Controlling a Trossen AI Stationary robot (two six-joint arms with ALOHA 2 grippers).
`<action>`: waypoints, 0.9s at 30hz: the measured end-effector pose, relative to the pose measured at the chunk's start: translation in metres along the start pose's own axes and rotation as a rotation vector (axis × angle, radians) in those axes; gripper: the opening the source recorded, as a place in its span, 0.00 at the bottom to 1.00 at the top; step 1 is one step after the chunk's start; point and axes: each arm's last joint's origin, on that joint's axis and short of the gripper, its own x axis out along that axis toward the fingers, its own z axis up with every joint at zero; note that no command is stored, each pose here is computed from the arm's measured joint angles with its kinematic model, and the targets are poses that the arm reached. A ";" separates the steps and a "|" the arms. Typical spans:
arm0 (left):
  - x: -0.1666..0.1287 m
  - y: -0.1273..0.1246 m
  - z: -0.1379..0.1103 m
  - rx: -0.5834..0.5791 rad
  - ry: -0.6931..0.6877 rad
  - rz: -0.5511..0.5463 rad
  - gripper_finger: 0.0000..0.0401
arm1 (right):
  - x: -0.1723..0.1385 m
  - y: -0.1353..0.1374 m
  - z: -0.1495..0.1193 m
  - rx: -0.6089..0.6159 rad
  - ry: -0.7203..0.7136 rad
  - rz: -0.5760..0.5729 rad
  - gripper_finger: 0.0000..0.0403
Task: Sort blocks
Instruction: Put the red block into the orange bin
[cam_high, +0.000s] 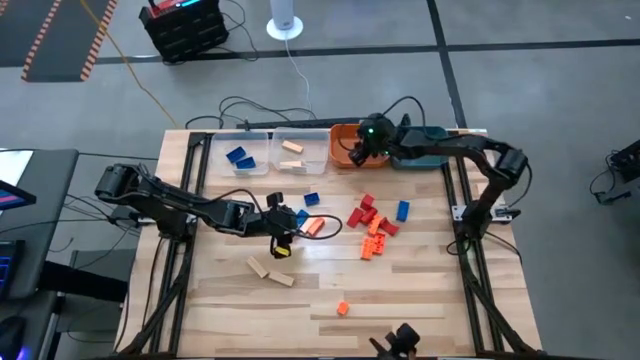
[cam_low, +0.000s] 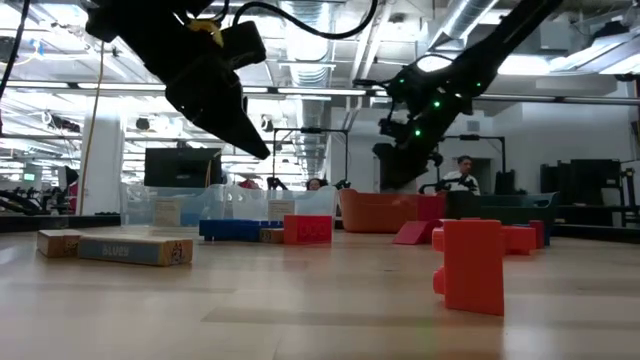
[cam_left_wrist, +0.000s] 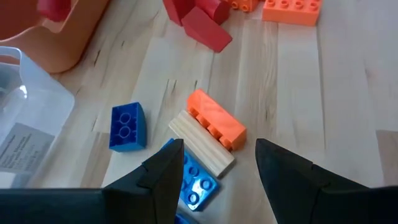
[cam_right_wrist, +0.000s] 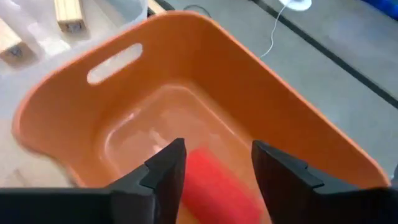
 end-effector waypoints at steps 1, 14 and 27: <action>0.000 0.000 0.000 -0.001 0.000 0.002 0.48 | -0.001 0.000 0.002 -0.007 0.001 0.000 0.55; 0.000 0.001 -0.001 0.008 0.009 0.010 0.48 | -0.100 0.075 -0.026 -0.187 -0.032 0.220 0.57; -0.001 -0.002 -0.002 0.025 0.012 -0.004 0.48 | -0.132 0.099 -0.132 -0.110 -0.171 0.275 0.59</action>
